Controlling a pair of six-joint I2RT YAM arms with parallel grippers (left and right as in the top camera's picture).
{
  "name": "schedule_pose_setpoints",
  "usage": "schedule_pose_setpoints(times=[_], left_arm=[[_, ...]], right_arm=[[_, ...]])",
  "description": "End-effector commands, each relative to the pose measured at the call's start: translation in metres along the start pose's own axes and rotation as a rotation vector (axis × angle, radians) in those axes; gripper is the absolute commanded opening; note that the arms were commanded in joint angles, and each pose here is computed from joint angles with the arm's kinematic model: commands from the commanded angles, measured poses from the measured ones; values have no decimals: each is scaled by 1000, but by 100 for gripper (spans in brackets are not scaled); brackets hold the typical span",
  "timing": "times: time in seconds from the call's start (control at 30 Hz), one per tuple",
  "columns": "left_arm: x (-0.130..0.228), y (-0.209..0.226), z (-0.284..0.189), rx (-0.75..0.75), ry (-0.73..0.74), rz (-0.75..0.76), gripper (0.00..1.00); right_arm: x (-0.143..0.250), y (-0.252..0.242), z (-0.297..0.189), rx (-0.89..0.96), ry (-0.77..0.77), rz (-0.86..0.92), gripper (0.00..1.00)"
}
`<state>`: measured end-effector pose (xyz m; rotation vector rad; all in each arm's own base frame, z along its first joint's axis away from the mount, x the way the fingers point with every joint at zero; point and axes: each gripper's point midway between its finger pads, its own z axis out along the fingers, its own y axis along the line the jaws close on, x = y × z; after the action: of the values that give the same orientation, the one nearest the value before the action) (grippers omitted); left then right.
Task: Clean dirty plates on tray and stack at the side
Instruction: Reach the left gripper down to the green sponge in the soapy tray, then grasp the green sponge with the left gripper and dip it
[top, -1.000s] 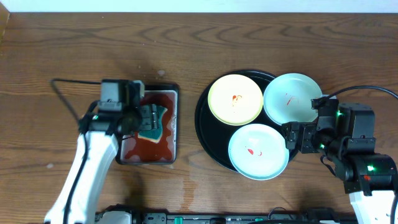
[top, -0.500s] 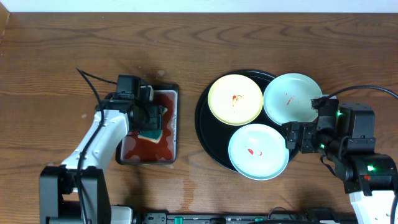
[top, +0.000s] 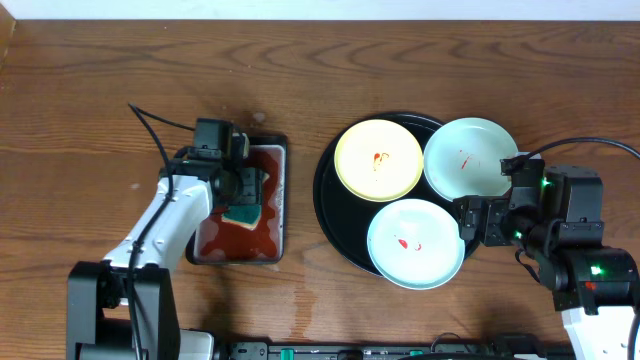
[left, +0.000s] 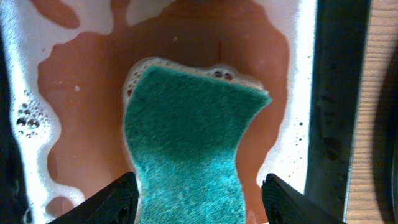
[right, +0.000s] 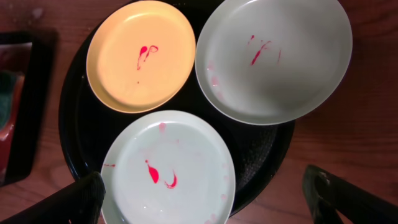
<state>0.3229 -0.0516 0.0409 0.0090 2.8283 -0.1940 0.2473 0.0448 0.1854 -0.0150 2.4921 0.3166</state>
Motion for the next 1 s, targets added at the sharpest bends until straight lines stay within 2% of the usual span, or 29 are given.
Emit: schedule_pose_setpoints(times=[0.0,0.13,0.67,0.97], left_arm=[[6,2,5,-32,13,18,64],[5,9,5,-79,6,1,62],[18,12,17,-86,54,-13,62],[27,14,26,-92,96,-26,36]], right_arm=[[-7,2,-5,-8,-23,2,99],[-7,2,-5,-8,-20,3,99],[-6,2,-5,-8,-19,3,99],[-6,2,-5,-8,-18,3,99]])
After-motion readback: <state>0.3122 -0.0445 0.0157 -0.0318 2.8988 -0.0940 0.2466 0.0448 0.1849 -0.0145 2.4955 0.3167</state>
